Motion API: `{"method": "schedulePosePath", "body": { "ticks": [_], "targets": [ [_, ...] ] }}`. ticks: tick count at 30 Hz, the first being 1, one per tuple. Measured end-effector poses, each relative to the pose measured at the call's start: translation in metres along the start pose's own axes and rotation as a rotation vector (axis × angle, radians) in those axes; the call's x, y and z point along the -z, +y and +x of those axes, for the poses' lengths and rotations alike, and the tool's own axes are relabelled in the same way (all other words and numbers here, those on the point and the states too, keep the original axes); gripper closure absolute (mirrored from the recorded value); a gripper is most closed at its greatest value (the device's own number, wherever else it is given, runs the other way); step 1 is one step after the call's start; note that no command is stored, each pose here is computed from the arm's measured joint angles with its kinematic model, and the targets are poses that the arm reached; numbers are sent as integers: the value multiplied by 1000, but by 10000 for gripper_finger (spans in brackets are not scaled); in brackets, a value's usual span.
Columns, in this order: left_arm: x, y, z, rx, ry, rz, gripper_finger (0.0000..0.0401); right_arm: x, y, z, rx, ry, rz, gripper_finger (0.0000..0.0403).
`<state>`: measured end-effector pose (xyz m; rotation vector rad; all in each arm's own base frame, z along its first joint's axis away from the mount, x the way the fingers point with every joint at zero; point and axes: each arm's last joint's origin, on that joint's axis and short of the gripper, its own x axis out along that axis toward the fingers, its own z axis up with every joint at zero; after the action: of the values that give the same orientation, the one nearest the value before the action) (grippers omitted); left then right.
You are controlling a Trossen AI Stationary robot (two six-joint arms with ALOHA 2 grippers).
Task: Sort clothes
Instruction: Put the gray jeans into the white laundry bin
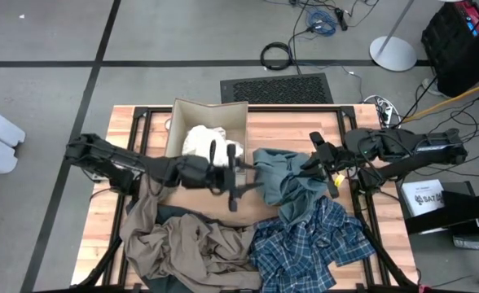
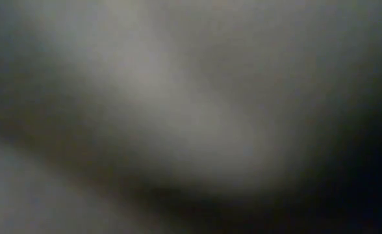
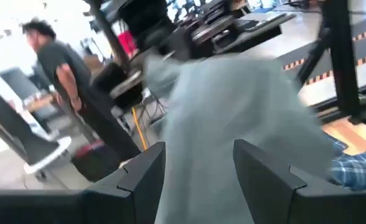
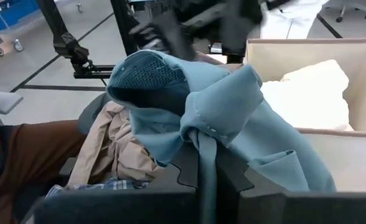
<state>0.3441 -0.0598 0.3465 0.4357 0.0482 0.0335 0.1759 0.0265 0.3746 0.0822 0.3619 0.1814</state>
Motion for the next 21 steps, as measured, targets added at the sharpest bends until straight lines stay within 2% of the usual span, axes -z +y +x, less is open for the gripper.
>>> {"method": "schedulePosePath", "body": {
  "ticks": [6, 17, 21],
  "targets": [
    [6, 12, 3, -6, 12, -27, 202, -1, 1, 4, -38, -5, -5, 394],
    [37, -3, 26, 47, 114, 18, 202, -1, 0, 19, -46, 17, -29, 394],
    [41, -5, 29, 58, 123, 20, 202, 0, 0, 20, -46, 22, -29, 394]
  ]
}}
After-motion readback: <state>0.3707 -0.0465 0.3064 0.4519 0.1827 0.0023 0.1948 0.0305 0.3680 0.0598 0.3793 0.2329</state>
